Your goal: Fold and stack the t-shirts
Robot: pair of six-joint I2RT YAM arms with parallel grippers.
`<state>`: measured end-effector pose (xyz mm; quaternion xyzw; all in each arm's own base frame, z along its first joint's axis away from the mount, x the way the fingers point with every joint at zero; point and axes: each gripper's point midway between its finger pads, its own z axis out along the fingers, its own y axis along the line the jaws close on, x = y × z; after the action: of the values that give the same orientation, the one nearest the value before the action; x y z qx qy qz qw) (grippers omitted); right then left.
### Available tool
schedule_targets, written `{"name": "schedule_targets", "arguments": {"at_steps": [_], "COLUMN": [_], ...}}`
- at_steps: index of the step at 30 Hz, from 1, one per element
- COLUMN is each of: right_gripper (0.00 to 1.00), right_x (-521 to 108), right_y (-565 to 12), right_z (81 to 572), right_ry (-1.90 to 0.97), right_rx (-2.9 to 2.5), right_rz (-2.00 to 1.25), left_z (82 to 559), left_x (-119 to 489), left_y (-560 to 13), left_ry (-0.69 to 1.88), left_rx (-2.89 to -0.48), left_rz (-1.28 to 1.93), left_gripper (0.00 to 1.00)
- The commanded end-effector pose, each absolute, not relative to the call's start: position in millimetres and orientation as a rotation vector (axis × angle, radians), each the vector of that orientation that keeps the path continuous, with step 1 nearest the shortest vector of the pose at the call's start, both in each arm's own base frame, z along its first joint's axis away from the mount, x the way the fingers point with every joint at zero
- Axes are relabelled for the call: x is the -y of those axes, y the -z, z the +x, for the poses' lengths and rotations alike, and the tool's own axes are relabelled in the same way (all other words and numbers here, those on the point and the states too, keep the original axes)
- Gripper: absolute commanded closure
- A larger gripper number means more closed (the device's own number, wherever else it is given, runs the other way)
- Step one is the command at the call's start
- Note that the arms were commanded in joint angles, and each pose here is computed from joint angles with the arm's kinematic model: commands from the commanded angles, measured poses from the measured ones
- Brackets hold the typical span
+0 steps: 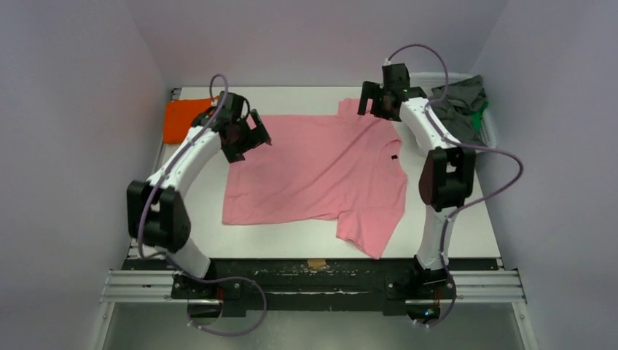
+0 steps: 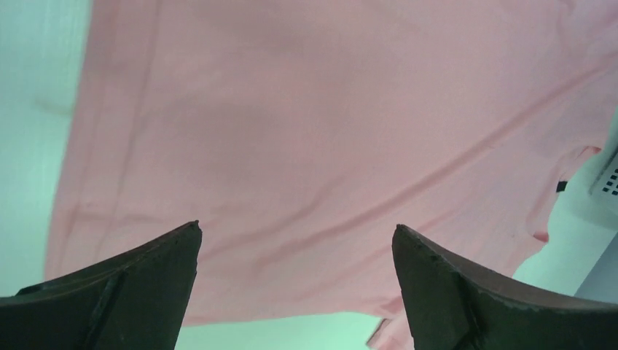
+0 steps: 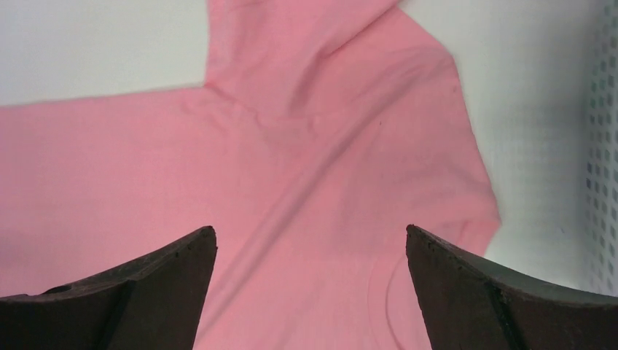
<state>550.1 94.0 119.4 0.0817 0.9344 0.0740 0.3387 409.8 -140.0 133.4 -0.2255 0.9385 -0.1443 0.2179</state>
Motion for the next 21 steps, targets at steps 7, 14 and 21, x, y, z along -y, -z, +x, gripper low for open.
{"name": "schedule_targets", "arguments": {"at_steps": [7,14,21], "right_gripper": [0.01,0.02,0.02], "right_x": [-90.6,-102.8,-113.0], "right_y": [-157.1,-141.7,-131.5], "right_z": [389.0,325.5,305.1], "right_ry": [-0.120,-0.252,-0.270], "right_rx": [-2.294,-2.283,-2.300], "right_rz": [0.255,0.262,0.234], "left_z": [215.5,181.8,200.1], "left_x": [34.0,21.8,29.1], "left_y": [-93.0,-55.3,-33.2], "left_ry": [0.014,0.015,0.011], "left_rx": [-2.442,-2.367,-2.359], "left_rz": [-0.912,-1.099,-1.244], "left_gripper": [0.00,0.10,0.27]}}
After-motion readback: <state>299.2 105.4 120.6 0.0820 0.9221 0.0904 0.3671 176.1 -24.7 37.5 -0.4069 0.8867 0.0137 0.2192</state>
